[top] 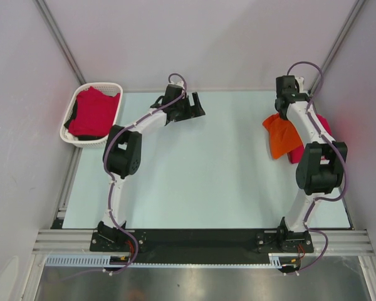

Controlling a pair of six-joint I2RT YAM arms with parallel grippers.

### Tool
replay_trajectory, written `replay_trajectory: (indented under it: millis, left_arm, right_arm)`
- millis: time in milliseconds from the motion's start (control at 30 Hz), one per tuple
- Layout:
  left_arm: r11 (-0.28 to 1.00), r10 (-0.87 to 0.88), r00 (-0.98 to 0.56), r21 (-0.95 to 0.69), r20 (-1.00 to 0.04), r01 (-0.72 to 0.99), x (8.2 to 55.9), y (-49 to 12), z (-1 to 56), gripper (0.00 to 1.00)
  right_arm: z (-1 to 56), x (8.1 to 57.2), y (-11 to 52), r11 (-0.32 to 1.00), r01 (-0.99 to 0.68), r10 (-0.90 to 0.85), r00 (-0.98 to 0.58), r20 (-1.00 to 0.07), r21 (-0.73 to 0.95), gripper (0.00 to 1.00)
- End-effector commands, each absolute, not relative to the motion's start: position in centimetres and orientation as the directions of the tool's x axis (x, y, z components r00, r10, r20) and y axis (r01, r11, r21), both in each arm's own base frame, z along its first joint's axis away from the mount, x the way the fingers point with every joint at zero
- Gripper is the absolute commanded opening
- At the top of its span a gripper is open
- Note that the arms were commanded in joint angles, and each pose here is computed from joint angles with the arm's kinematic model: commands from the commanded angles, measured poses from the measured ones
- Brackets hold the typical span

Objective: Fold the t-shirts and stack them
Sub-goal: Put the neatly folded tshirt into the corner of the board with the right arm

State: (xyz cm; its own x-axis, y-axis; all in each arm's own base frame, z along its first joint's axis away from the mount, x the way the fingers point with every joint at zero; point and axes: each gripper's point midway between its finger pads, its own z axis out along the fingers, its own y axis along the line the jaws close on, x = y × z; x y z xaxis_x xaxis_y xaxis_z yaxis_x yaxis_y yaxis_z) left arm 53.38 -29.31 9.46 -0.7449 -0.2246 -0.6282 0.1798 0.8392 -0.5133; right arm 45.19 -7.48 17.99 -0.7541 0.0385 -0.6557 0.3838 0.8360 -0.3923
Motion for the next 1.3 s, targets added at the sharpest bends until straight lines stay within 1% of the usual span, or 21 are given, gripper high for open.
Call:
replay_trajectory:
  millis: [0, 67, 100, 267, 367, 500, 700, 800, 900, 933, 967, 1000, 1033, 1067, 1167, 1267]
  left_arm:
    - [0.813, -0.218, -0.712, -0.528, -0.668, 0.246, 53.9, -30.6, 12.0, 1.00]
    - [0.813, -0.217, -0.713, -0.528, -0.667, 0.246, 53.9, -30.7, 11.8, 1.00]
    - [0.813, -0.215, -0.716, -0.528, -0.665, 0.246, 53.8, -30.7, 11.7, 1.00]
    - [0.818, -0.210, -0.721, -0.522, -0.661, 0.240, 53.6, -30.6, 11.1, 1.00]
    - [0.820, -0.206, -0.722, -0.520, -0.661, 0.241, 53.5, -30.6, 11.0, 1.00]
    - [0.820, -0.204, -0.725, -0.520, -0.658, 0.241, 53.4, -30.7, 10.8, 1.00]
    - [0.828, -0.189, -0.733, -0.508, -0.653, 0.238, 53.2, -30.5, 10.2, 1.00]
    - [0.831, -0.185, -0.735, -0.503, -0.652, 0.237, 53.1, -30.4, 10.1, 1.00]
    - [0.833, -0.180, -0.737, -0.499, -0.652, 0.238, 53.0, -30.4, 10.1, 1.00]
    - [0.834, -0.178, -0.737, -0.498, -0.652, 0.239, 53.0, -30.3, 10.0, 1.00]
    - [0.833, -0.177, -0.736, -0.498, -0.653, 0.242, 53.0, -30.4, 10.0, 1.00]
    - [0.834, -0.174, -0.739, -0.496, -0.651, 0.241, 52.9, -30.3, 10.0, 1.00]
    - [0.835, -0.172, -0.740, -0.495, -0.650, 0.240, 52.9, -30.3, 9.9, 1.00]
    - [0.834, -0.172, -0.741, -0.496, -0.649, 0.241, 52.8, -30.3, 9.9, 1.00]
    - [0.838, -0.172, -0.743, -0.492, -0.647, 0.235, 52.8, -30.2, 9.7, 1.00]
    - [0.838, -0.175, -0.744, -0.495, -0.645, 0.232, 52.8, -30.2, 9.7, 1.00]
  right_arm:
    - [19.9, 44.5, -11.5, 0.726, 0.485, 0.028, -0.729, -0.684, -0.487, 0.00]
    - [19.4, 44.6, -12.1, 0.700, 0.496, 0.031, -0.740, -0.672, -0.514, 0.00]
    - [19.2, 44.0, -14.1, 0.670, 0.530, 0.068, -0.741, -0.668, -0.520, 0.00]
    - [17.2, 43.0, -18.5, 0.603, 0.606, 0.176, -0.736, -0.654, -0.519, 0.00]
    - [16.8, 42.4, -21.3, 0.559, 0.656, 0.234, -0.712, -0.662, -0.508, 0.00]
    - [16.9, 42.8, -23.8, 0.518, 0.698, 0.255, -0.678, -0.689, -0.495, 0.00]
    - [18.0, 44.5, -25.1, 0.520, 0.714, 0.219, -0.641, -0.736, -0.468, 0.00]
    - [16.8, 45.4, -25.7, 0.524, 0.698, 0.222, -0.666, -0.712, -0.488, 0.02]
    - [14.2, 46.0, -26.1, 0.532, 0.680, 0.251, -0.695, -0.673, -0.504, 0.07]
    - [13.9, 46.2, -26.2, 0.526, 0.682, 0.256, -0.697, -0.670, -0.509, 0.27]
    - [12.7, 46.0, -26.2, 0.519, 0.671, 0.266, -0.716, -0.646, -0.530, 0.38]
    - [13.0, 45.8, -26.4, 0.491, 0.690, 0.276, -0.702, -0.657, -0.532, 0.54]
    - [12.9, 45.7, -26.4, 0.479, 0.696, 0.282, -0.698, -0.658, -0.534, 0.99]
    - [13.4, 45.1, -26.5, 0.454, 0.706, 0.285, -0.694, -0.662, -0.544, 1.00]
    - [14.2, 44.8, -25.6, 0.441, 0.723, 0.278, -0.673, -0.685, -0.531, 1.00]
    - [16.9, 44.6, -23.9, 0.428, 0.750, 0.242, -0.633, -0.735, -0.505, 1.00]
